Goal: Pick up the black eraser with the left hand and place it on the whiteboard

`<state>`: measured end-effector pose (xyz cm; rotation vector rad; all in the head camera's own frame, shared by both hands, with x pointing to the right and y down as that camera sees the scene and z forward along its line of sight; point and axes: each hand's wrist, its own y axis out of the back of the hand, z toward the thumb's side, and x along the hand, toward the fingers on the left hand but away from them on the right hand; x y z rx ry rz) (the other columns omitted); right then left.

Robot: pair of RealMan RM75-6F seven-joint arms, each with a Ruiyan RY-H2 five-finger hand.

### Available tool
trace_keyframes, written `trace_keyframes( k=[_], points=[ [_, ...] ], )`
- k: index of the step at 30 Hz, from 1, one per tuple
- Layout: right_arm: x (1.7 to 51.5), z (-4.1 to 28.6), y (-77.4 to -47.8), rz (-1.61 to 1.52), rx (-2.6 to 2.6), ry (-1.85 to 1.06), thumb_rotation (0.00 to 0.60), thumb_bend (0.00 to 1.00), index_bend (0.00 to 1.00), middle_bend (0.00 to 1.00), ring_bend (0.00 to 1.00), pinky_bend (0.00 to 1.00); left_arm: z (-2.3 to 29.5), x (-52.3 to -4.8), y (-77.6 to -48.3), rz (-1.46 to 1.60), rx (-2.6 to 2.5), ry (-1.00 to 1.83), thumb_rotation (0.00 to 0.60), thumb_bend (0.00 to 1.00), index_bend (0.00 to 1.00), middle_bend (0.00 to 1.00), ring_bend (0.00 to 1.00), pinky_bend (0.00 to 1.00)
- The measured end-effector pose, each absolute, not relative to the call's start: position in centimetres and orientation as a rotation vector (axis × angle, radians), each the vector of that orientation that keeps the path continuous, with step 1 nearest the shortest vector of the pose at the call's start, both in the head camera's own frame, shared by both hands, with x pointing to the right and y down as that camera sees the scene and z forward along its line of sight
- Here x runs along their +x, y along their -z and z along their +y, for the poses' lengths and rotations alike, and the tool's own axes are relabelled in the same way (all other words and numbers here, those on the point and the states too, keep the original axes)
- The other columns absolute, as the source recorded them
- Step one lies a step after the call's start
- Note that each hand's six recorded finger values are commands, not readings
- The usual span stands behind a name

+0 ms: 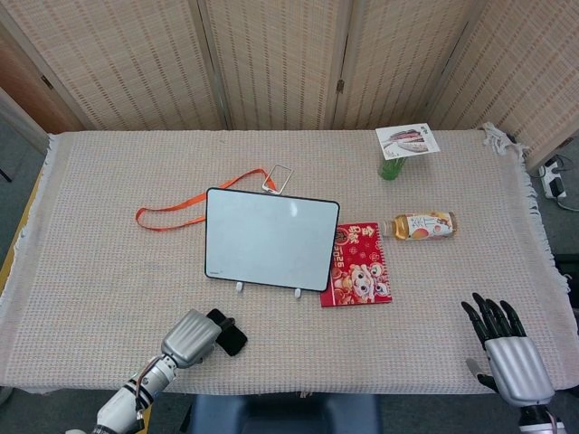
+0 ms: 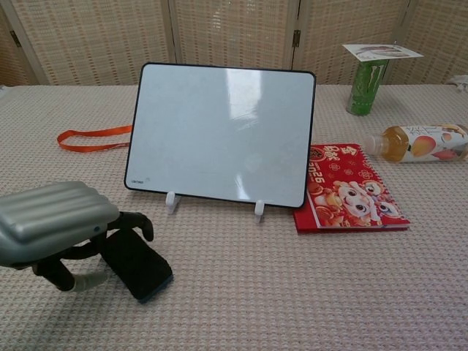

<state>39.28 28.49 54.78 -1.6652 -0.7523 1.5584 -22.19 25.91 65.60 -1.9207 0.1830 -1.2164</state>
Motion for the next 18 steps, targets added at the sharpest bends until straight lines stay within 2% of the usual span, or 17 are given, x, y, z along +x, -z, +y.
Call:
trace_keyframes(
  k=[18],
  points=[
    [39.4, 28.3, -54.7, -0.760, -1.662, -1.559, 0.600, 0.30, 0.00, 0.00, 0.00, 0.00, 25.4, -21.3, -67.1, 0.124, -1.894, 1.265, 0.600, 0.39, 0.28, 1.00, 0.95, 1.00]
  ],
)
